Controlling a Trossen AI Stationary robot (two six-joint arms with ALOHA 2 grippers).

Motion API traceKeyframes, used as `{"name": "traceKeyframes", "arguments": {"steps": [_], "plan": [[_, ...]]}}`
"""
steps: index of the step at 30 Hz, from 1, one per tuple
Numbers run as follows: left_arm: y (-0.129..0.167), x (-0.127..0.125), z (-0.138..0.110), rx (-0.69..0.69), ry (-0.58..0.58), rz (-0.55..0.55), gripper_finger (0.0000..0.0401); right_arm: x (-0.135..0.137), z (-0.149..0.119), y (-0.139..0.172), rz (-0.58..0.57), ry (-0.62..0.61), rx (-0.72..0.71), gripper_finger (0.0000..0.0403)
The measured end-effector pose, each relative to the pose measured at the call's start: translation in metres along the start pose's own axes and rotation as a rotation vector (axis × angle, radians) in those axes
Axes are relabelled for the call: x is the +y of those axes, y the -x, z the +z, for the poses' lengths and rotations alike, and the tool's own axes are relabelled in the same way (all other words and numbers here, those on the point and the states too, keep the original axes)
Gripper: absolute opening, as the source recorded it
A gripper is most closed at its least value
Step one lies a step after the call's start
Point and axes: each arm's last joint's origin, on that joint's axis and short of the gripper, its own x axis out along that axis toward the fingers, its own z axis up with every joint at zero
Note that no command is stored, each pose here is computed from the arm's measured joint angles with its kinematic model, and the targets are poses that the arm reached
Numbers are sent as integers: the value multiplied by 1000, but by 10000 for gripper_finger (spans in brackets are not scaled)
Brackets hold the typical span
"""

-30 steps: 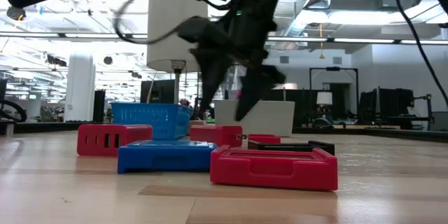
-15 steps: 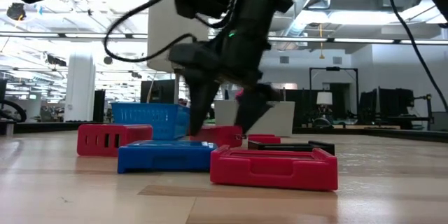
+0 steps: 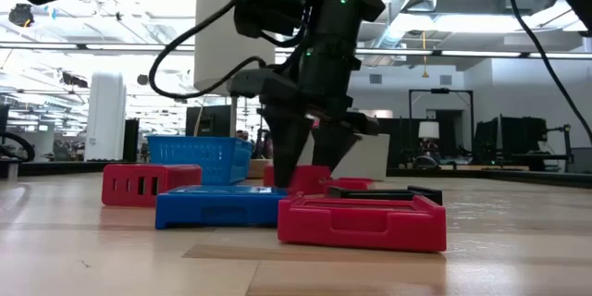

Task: Pick & Place Office items
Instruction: Put the top red charger adapter into the gray bin

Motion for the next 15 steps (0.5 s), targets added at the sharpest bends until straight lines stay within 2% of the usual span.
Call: {"name": "traceKeyframes", "arguments": {"steps": [3,6,12,15], "plan": [[0,0,0,2,-3,3,81,-2,1,8,3,52,25,200],[0,2,-1,8,-12,16,81,-6,0,29,-5,84,38,200],[0,5,-4,53,-13,40,81,-12,-12,114,34,120,-71,200],[0,9,-9,121,-2,63,81,-14,-27,164,73,152,-200,200]]}}
